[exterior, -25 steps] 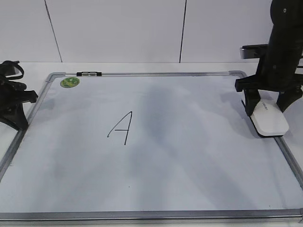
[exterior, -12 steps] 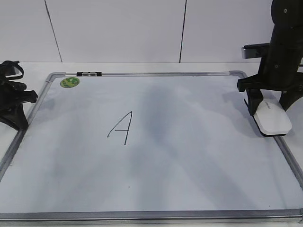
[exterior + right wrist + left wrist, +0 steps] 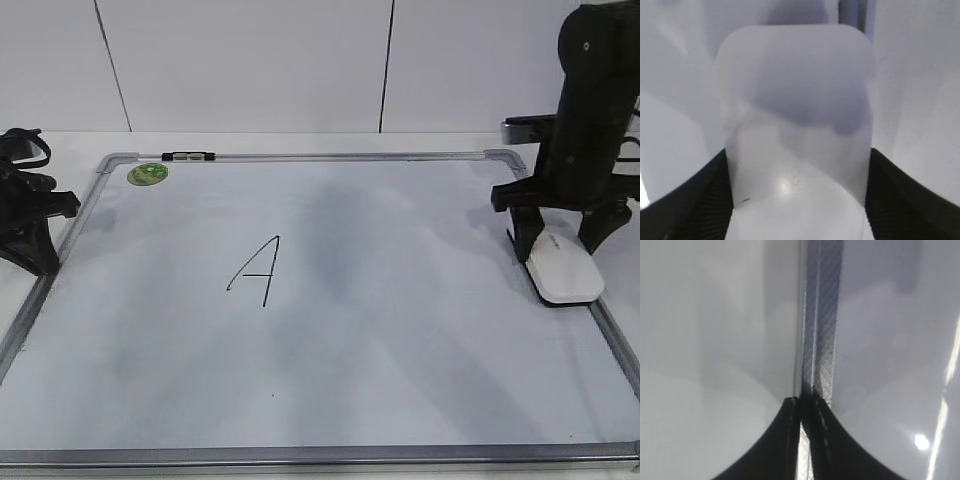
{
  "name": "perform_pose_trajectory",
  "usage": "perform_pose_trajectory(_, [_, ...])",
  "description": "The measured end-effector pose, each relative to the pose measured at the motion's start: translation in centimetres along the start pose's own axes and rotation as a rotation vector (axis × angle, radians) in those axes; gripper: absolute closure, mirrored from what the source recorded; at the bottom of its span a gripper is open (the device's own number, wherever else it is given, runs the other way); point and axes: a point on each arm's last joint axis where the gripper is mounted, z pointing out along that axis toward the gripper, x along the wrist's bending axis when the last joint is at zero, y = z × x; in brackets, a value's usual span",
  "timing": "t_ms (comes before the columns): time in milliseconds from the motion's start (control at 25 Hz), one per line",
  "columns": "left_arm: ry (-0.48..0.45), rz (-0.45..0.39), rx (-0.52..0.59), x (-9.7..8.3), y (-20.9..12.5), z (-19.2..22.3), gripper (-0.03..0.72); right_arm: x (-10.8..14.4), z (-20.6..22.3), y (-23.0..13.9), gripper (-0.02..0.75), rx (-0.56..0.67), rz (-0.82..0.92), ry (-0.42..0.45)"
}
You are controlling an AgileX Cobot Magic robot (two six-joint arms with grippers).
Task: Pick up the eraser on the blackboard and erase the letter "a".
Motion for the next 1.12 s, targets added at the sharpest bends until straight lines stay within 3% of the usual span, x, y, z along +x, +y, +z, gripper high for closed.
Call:
perform_pose_trajectory(440, [-0.001,-0.001,0.0,-0.01,0.0,0.0,0.676,0.23,0.74,0.11,0.18,0.019,0.005,0.014])
perform_pose_trajectory(720, [-0.002,-0.001,0.0,-0.01,0.0,0.0,0.676,0.27,0.74,0.1,0.093,0.019,-0.004,0.018])
perform_pose_trajectory(1120, [-0.002,-0.001,0.0,-0.01,0.0,0.0,0.664,0.09,0.45,0.21,0.081,0.006,-0.031,0.001])
